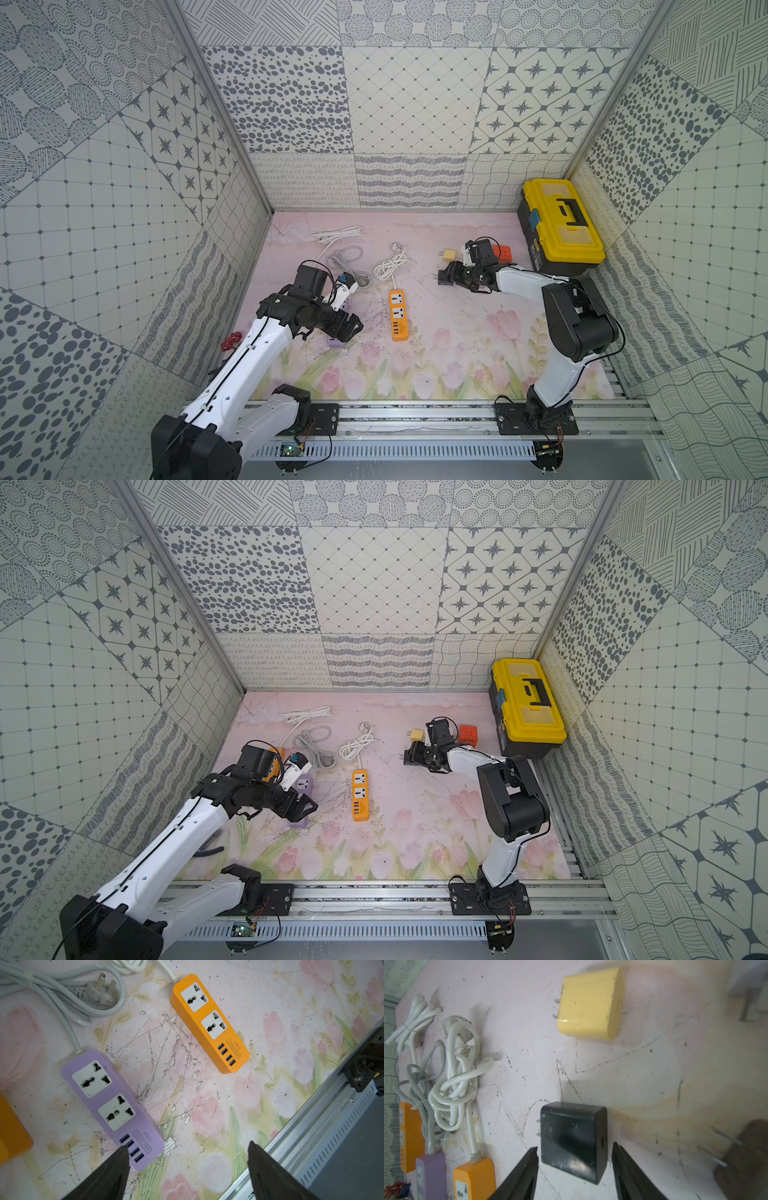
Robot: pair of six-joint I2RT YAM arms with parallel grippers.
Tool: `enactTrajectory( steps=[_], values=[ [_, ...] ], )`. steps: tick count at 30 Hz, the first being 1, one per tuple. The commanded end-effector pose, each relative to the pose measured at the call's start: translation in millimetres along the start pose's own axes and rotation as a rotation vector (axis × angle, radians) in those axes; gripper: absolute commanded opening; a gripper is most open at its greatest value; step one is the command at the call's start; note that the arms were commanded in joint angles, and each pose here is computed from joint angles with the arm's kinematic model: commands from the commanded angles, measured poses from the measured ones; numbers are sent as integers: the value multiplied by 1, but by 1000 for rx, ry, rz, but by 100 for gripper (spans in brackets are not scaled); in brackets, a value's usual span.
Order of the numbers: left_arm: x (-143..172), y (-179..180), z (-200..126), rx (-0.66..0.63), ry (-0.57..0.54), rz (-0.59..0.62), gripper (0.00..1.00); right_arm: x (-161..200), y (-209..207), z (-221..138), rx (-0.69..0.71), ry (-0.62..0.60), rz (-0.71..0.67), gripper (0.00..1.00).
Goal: Pull the plug off the socket
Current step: Place the plug at the center of the board.
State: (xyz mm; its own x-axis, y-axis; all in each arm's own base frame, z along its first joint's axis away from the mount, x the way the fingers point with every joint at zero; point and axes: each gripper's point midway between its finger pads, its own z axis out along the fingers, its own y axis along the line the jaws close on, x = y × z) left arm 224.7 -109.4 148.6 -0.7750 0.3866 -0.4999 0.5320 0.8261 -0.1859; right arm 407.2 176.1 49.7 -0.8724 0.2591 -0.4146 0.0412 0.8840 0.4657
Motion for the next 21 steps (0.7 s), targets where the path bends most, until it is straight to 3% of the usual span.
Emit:
enactTrajectory(
  steps=[1, 11, 18, 21],
  values=[
    [-3, 2, -1, -9, -16, 13, 92, -3, -2, -14, 30, -38, -30, 66],
    [-4, 4, -1, -17, -15, 11, 92, 6, 9, -64, 42, -102, -122, 72],
    [-3, 7, 0, -36, -12, 3, 93, 30, 25, -109, 23, -168, -253, 98],
    [-3, 13, -1, -65, -11, -8, 94, 42, 29, -127, -3, -199, -280, 100]
  ],
)
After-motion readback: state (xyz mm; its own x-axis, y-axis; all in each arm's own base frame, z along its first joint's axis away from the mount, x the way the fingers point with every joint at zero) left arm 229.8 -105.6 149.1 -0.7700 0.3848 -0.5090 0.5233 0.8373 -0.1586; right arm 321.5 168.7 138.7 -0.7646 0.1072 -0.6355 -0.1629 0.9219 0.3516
